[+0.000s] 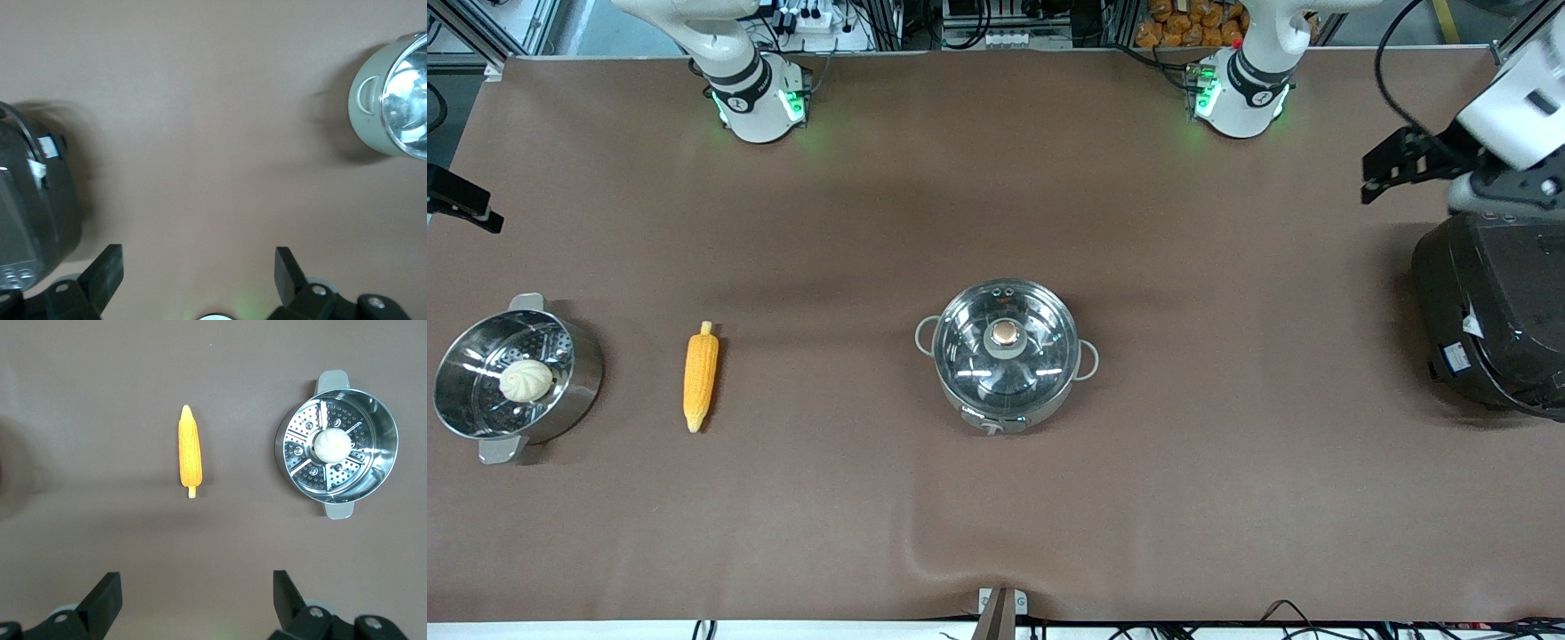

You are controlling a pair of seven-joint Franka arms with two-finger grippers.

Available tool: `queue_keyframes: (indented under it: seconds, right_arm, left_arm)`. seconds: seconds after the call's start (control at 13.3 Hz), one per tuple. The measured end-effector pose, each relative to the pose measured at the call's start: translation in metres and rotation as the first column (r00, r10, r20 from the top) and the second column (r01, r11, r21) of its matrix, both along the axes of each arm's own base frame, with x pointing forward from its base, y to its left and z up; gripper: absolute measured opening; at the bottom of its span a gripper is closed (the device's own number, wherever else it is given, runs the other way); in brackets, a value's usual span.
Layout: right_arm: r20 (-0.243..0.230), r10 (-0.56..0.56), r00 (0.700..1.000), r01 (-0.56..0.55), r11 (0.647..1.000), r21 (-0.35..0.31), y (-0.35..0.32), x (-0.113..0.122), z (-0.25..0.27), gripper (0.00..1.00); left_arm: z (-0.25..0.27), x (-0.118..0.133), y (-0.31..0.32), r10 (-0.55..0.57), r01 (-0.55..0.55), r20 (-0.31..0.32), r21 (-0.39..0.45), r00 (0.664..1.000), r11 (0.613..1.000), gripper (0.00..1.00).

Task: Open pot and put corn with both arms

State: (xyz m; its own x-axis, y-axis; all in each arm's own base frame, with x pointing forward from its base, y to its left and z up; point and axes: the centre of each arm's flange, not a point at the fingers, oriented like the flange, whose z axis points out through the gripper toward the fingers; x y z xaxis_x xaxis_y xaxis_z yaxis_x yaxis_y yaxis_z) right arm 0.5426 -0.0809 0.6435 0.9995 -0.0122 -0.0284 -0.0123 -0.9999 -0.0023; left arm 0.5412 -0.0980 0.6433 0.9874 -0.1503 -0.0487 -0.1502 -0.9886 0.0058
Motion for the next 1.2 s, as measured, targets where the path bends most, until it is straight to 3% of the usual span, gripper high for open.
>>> queue_keyframes:
  seconds: [0.3, 0.53, 0.98, 1.2]
  right_arm:
    - [-0.023, -0.016, 1.0, 0.017, 1.0, 0.01, 0.001, 0.002, -0.016, 1.0]
    - [-0.028, -0.029, 0.999, 0.03, 0.999, 0.04, 0.002, 0.012, -0.059, 1.0]
    - [-0.055, -0.045, 0.997, 0.046, 0.998, 0.033, 0.001, 0.031, -0.225, 1.0]
    - [-0.106, -0.046, 0.993, 0.049, 0.999, 0.023, 0.001, 0.036, -0.303, 1.0]
  left_arm:
    - [-0.051, 0.036, -0.074, 0.002, -0.001, -0.051, 0.01, 0.999, 1.0, 1.0]
    - [-0.085, 0.054, -0.151, 0.042, -0.041, 0.027, -0.018, 0.999, 0.999, 1.0]
    - [-0.198, 0.037, -0.328, 0.062, -0.049, 0.122, -0.109, 0.991, 0.993, 1.0]
    - [-0.258, 0.023, -0.381, 0.046, -0.027, 0.148, -0.126, 0.988, 0.992, 1.0]
